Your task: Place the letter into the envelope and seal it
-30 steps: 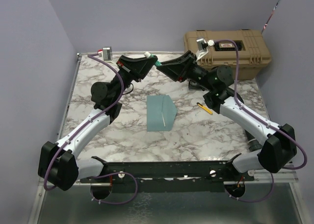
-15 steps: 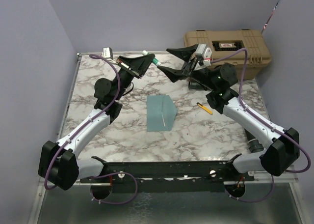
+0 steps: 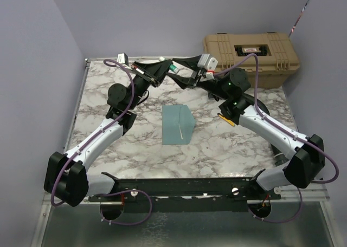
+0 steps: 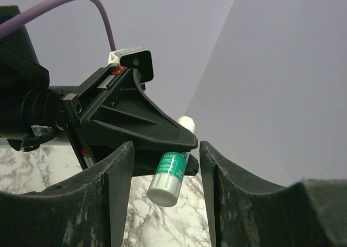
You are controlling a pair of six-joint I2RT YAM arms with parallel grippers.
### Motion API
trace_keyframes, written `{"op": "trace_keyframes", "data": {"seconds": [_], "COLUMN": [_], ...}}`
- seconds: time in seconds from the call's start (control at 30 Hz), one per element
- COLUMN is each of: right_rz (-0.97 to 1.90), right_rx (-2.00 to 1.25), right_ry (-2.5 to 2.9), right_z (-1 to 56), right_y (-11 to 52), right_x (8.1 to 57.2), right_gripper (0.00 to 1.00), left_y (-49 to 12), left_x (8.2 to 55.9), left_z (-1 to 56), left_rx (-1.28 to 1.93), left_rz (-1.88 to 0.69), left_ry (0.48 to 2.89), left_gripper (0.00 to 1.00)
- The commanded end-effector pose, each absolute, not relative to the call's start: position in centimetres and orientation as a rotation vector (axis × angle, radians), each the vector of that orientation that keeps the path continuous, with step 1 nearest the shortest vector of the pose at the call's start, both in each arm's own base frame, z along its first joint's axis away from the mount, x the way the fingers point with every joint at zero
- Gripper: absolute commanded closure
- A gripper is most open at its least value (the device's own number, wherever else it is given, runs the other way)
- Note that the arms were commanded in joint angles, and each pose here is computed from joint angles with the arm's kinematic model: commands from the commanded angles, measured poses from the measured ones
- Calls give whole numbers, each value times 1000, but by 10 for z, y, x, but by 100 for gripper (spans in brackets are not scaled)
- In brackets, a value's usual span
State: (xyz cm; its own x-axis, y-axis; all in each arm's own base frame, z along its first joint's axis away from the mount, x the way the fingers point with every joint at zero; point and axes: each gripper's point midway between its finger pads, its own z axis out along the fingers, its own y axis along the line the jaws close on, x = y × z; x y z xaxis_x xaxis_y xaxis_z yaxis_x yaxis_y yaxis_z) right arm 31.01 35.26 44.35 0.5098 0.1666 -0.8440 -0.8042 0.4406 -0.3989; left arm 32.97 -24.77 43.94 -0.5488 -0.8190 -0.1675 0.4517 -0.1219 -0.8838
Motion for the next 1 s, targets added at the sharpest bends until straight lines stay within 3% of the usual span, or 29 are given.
{"op": "trace_keyframes", "data": {"seconds": [0.0, 0.2, 0.5, 0.63, 0.8, 0.87, 0.93, 0.97], "right_rz": [621, 590, 574, 578, 571, 572, 579, 588], "right_rx": [-902, -887, -885, -891, -894, -893, -889, -881], "right_ry": [838, 862, 900, 921, 935, 934, 930, 926], "right_z": [442, 441, 428, 427, 425, 428, 432, 435], "right_y": [353, 353, 351, 354, 353, 353, 353, 352], "right_x": [322, 331, 337, 339, 341, 341, 339, 337], "right_gripper": [48, 70, 59, 68, 68, 74, 95, 99], "left_y": [-242, -238, -236, -236, -236, -236, -237, -237], "left_x": [322, 319, 315, 314, 313, 313, 312, 312], "left_z": [461, 463, 469, 468, 467, 466, 465, 464], "left_rx": [-468, -482, -472, -470, -464, -463, -452, -446], "left_rz": [-1846, -1859, -1861, -1861, -1854, -1854, -1848, -1843], "left_ry": [1187, 1176, 1160, 1164, 1165, 1168, 1172, 1176], "left_gripper": [100, 100, 100, 100, 100, 100, 100, 96]}}
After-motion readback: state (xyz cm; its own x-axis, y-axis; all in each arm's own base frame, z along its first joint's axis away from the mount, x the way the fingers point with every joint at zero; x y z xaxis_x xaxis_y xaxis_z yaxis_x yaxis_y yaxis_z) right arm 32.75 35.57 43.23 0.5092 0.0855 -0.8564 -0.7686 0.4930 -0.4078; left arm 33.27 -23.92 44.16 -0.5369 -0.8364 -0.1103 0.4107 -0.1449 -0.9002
